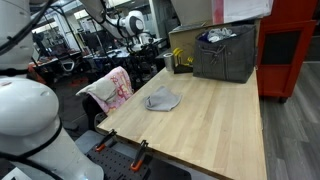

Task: Put the white towel on the backrest of the jersey

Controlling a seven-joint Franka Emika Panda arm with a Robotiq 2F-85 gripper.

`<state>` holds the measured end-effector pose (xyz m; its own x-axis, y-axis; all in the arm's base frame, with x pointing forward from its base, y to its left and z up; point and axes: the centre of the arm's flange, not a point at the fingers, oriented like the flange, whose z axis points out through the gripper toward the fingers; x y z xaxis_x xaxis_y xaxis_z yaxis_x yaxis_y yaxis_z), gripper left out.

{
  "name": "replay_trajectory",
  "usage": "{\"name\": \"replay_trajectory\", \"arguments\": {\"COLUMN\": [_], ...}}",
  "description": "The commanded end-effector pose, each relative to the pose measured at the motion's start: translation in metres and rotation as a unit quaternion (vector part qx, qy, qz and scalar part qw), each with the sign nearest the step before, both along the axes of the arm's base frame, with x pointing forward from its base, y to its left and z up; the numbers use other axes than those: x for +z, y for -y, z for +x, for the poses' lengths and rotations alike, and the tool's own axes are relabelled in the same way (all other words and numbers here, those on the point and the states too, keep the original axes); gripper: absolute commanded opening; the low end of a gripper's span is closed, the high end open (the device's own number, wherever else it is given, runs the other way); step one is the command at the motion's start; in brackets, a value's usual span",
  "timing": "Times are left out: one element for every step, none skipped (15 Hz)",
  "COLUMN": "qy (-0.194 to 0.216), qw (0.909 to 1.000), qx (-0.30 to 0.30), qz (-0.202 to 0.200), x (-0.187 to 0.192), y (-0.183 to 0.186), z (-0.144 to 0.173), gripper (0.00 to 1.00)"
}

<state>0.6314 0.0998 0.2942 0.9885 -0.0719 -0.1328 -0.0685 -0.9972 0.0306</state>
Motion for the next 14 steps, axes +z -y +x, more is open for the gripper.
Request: {"name": "replay_trajectory", "arguments": {"qy": [0.034, 0.041, 0.047, 0.052, 0.058, 0.062, 0.065, 0.068, 0.071, 0.074, 0.076, 0.080, 0.084, 0.088], "qw": [0.9992, 0.9988, 0.9984, 0.9981, 0.9976, 0.9973, 0.9970, 0.9966, 0.9964, 0.9960, 0.9957, 0.9954, 0.9950, 0.9947], "qx": [-0.021, -0.025, -0.030, -0.033, -0.037, -0.040, -0.043, -0.045, -0.047, -0.051, -0.052, -0.053, -0.053, -0.053], "qz": [-0.005, -0.004, -0.003, -0.004, -0.005, -0.004, -0.003, -0.002, -0.001, 0.000, 0.001, 0.000, 0.001, 0.001], "x": [0.014, 0.016, 0.020, 0.023, 0.027, 0.032, 0.036, 0.042, 0.047, 0.053, 0.059, 0.065, 0.071, 0.077], "y": [0.025, 0.030, 0.033, 0.037, 0.039, 0.042, 0.044, 0.045, 0.047, 0.048, 0.049, 0.050, 0.051, 0.052], "z": [-0.055, -0.063, -0.070, -0.076, -0.082, -0.089, -0.094, -0.101, -0.107, -0.112, -0.117, -0.123, -0.129, -0.134], "gripper": [1.00, 1.00, 1.00, 1.00, 1.00, 1.00, 1.00, 1.00, 1.00, 1.00, 1.00, 1.00, 1.00, 1.00]}}
